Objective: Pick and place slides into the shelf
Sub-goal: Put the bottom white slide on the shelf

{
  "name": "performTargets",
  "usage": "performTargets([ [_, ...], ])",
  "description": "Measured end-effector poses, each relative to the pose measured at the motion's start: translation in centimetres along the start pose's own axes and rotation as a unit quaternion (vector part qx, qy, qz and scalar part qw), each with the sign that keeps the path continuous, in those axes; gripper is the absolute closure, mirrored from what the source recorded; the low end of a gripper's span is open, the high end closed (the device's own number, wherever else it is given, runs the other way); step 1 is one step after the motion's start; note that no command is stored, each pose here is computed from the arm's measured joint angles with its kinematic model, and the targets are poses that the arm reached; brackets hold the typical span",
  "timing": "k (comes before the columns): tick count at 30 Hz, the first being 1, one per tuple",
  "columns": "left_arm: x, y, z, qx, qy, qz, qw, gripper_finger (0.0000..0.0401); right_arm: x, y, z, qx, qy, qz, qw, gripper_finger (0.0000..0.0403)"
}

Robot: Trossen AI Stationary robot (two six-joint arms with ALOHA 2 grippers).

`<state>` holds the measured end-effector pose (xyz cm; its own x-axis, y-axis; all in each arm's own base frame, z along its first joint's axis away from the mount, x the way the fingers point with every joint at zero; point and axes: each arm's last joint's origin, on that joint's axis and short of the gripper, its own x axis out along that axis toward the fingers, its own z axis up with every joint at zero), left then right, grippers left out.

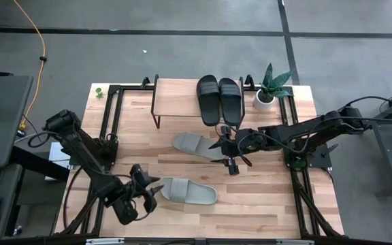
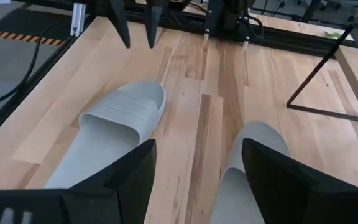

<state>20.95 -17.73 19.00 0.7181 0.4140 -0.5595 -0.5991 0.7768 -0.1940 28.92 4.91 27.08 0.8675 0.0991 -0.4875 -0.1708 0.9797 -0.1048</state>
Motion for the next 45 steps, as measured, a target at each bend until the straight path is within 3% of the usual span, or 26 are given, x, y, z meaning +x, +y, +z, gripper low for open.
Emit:
performTargets([
  [15,0.0,0.0,-0.1,0.003,0.009,0.000,1.000,0.0251,0.0,0.8,0.1,0.002,-0.001,0.003,1.000,0.0174],
  [20,0.4,-0.1,-0.5,0.005,0.012,0.005,1.000,0.0251,0.9,1.2,-0.3,-0.021,0.009,-0.004,1.000,0.0174],
  [27,0.7,-0.1,-0.9,0.012,0.013,0.012,1.000,0.0251,2.5,1.4,-1.2,-0.007,0.033,-0.002,0.999,0.0174],
  [45,0.7,-0.1,-0.9,0.008,0.017,0.011,1.000,0.0251,2.4,3.3,-0.7,-0.009,0.007,0.017,1.000,0.0174],
])
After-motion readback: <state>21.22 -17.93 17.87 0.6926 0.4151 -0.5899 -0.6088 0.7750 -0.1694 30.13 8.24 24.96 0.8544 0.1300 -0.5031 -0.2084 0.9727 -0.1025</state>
